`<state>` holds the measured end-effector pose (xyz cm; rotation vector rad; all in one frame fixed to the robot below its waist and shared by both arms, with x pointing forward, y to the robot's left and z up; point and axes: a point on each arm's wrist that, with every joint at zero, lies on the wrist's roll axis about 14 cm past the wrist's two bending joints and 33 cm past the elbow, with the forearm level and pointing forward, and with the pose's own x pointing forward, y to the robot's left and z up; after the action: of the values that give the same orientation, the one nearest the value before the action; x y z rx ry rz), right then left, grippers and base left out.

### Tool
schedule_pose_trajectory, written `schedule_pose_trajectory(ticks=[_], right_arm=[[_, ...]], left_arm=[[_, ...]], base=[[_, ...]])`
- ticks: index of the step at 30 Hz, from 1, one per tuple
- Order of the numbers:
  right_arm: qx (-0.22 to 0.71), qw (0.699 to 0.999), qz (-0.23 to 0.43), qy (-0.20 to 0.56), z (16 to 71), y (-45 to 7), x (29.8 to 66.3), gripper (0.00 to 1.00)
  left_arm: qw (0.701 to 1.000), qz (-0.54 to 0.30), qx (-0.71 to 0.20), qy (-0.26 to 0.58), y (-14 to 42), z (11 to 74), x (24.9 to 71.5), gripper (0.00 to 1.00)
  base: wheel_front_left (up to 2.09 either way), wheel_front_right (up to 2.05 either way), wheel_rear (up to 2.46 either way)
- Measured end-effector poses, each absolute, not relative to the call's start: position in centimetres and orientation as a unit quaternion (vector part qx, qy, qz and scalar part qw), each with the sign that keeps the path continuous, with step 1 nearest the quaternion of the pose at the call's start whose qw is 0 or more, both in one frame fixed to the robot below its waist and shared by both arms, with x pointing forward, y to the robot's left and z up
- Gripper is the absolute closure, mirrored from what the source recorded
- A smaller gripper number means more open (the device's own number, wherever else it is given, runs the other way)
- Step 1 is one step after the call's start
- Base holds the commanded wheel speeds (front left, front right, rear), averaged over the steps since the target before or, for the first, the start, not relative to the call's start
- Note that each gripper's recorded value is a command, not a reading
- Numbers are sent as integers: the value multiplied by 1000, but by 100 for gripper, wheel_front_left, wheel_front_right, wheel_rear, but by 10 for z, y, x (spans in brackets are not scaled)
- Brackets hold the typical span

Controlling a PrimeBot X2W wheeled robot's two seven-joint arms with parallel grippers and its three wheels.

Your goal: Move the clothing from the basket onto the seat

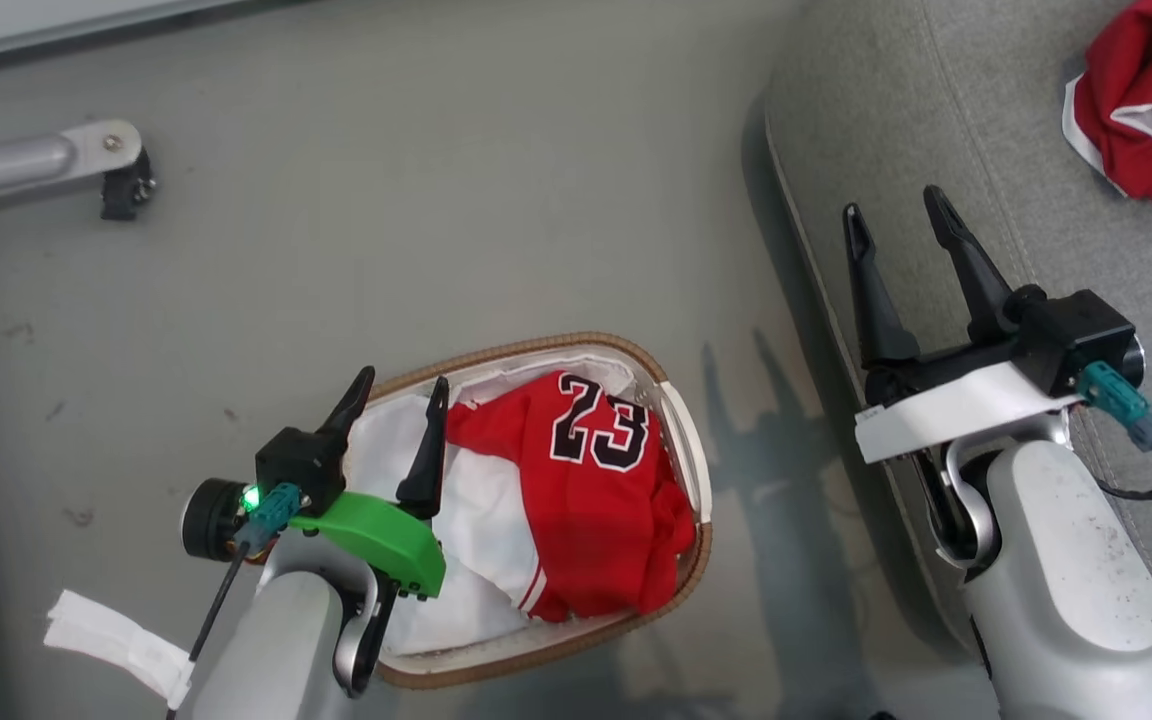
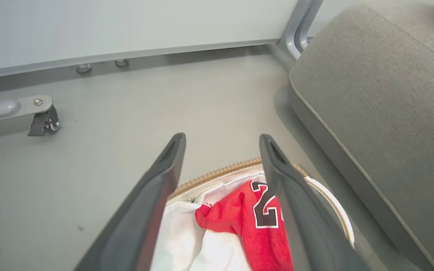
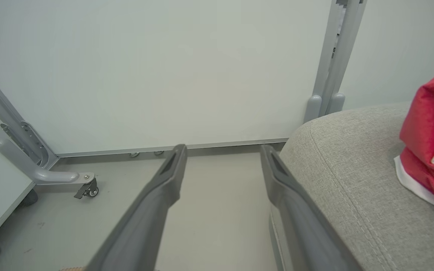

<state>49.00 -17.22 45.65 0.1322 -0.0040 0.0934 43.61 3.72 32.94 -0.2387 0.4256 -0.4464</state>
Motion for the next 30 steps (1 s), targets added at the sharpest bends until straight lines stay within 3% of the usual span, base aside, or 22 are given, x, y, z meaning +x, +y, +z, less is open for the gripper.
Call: schedule_pose_trajectory(ticks=[16,30], right_arm=[[60,997,26,41,403,-194,507,0],[38,996,15,79,363,-207,510,0]], left_arm=[[872,-327,-130,340,-30,220,415,0],[806,-398,-182,399,-88,182,382,0]], base=[[0,0,0],[0,0,0]])
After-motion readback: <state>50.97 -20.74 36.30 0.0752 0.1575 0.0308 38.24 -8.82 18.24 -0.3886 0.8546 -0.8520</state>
